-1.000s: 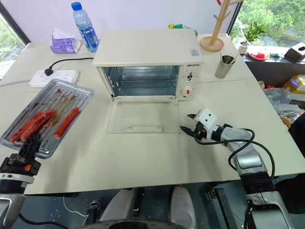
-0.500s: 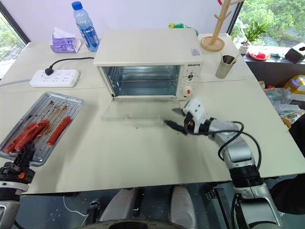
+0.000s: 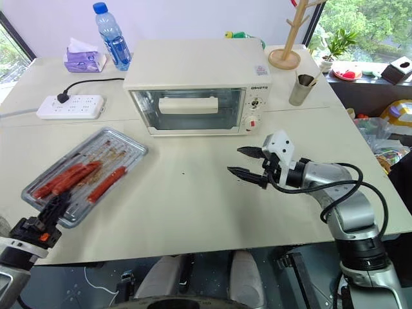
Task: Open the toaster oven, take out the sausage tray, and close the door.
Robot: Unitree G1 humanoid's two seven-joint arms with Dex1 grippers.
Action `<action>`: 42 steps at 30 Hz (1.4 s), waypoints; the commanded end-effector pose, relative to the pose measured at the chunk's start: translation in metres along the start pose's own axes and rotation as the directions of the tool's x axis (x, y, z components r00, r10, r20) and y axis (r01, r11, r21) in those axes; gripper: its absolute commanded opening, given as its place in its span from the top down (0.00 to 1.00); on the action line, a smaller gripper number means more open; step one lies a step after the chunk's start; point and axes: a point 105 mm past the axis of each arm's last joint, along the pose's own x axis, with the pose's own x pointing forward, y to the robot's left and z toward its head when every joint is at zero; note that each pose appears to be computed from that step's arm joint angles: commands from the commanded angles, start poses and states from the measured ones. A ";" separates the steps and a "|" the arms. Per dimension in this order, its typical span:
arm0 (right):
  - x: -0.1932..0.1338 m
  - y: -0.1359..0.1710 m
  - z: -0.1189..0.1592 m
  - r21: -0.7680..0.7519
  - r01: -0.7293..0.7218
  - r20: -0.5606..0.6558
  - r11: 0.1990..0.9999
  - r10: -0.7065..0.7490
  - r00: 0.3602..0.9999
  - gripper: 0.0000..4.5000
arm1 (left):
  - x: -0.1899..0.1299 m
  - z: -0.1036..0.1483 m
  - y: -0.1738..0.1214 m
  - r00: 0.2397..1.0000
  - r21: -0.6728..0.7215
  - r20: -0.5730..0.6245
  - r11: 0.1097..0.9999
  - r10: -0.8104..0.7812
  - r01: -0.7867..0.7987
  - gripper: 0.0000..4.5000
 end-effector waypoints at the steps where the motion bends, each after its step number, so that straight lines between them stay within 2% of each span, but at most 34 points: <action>1: -0.014 0.010 0.003 0.054 -0.073 -0.029 0.996 0.075 0.997 0.01 | -0.001 -0.002 -0.011 0.993 0.055 -0.111 0.997 -0.039 0.045 1.00; 5: -0.026 0.013 -0.002 0.022 -0.061 -0.068 0.998 0.062 0.996 0.01 | 0.008 -0.006 -0.010 0.971 0.057 -0.234 0.996 -0.051 0.066 1.00; 10: -0.038 0.015 -0.002 0.043 -0.045 -0.077 0.998 0.048 0.996 0.01 | 0.029 -0.031 -0.018 0.895 0.036 -0.433 0.990 -0.105 0.133 1.00; 14: -0.048 0.021 0.000 0.034 -0.046 -0.097 0.998 0.049 0.994 0.01 | 0.047 -0.044 -0.025 0.838 -0.015 -0.518 0.981 -0.174 0.195 1.00; 21: -0.067 0.021 0.003 0.038 0.038 -0.125 0.999 -0.032 0.992 0.01 | 0.075 -0.068 -0.025 0.711 -0.086 -0.661 0.966 -0.238 0.243 1.00; 30: -0.078 0.031 0.000 0.049 0.116 -0.140 0.992 -0.108 0.984 0.01 | 0.113 -0.099 -0.025 0.575 -0.105 -0.780 0.958 -0.246 0.268 1.00; 40: -0.073 0.039 -0.002 0.061 0.150 -0.123 0.987 -0.142 0.982 0.01 | 0.141 -0.107 -0.019 0.548 -0.044 -0.814 0.961 -0.193 0.273 1.00; 42: -0.071 0.039 -0.003 0.063 0.160 -0.115 0.985 -0.152 0.982 0.00 | 0.143 -0.107 -0.018 0.547 -0.036 -0.817 0.961 -0.186 0.274 0.82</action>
